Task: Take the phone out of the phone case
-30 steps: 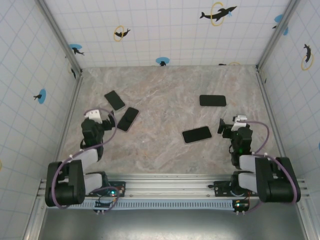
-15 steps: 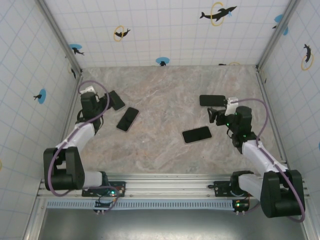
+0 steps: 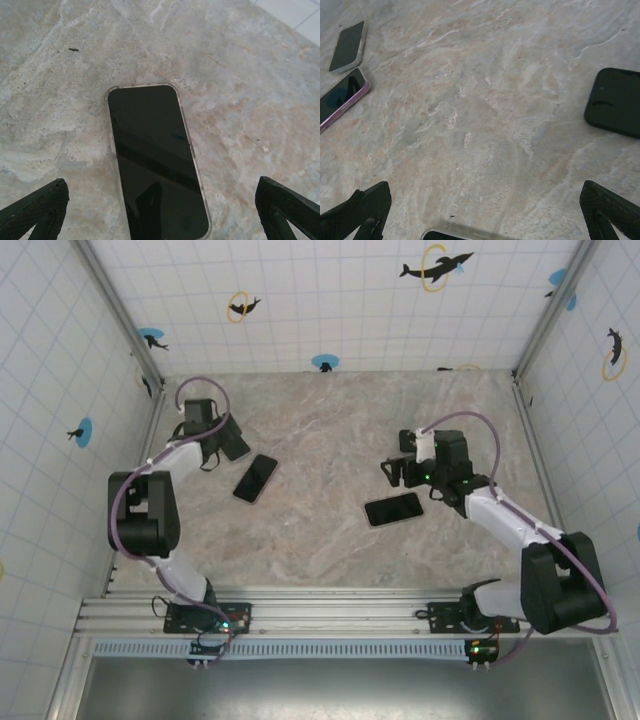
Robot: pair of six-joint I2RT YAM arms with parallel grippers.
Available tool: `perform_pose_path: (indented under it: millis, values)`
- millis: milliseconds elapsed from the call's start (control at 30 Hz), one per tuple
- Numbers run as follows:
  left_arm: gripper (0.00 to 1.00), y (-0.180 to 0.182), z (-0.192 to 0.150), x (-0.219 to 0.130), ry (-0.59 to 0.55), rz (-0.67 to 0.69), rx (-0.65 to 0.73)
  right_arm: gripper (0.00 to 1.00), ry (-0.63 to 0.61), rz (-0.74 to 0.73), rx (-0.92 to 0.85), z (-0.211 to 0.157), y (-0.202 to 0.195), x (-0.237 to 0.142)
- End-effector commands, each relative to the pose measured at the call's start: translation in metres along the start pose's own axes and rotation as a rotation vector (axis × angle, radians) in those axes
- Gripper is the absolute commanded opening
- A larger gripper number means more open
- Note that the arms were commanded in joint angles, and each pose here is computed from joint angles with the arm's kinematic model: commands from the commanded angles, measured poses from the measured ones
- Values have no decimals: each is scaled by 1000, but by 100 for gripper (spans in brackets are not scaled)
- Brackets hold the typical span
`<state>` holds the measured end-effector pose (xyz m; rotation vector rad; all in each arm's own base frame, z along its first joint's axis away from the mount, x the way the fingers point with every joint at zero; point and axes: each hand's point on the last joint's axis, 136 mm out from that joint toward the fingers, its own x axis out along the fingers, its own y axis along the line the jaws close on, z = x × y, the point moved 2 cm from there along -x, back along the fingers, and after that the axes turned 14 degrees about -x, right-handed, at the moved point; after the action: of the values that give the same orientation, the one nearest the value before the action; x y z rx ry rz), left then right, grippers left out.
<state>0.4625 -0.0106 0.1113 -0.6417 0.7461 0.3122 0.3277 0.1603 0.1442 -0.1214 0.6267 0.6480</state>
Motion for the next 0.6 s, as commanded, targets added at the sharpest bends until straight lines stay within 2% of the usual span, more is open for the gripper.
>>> perform_pose_path:
  millis: [0, 267, 567]
  values:
    - [98, 6, -4, 11, 22, 110, -13, 99, 7, 22, 4, 11, 5, 7]
    - [98, 18, -8, 37, 53, 281, -6, 99, 41, 43, 16, 10, 6, 21]
    - [98, 12, -17, 61, 90, 295, -8, 99, 79, 54, 21, 3, 4, 34]
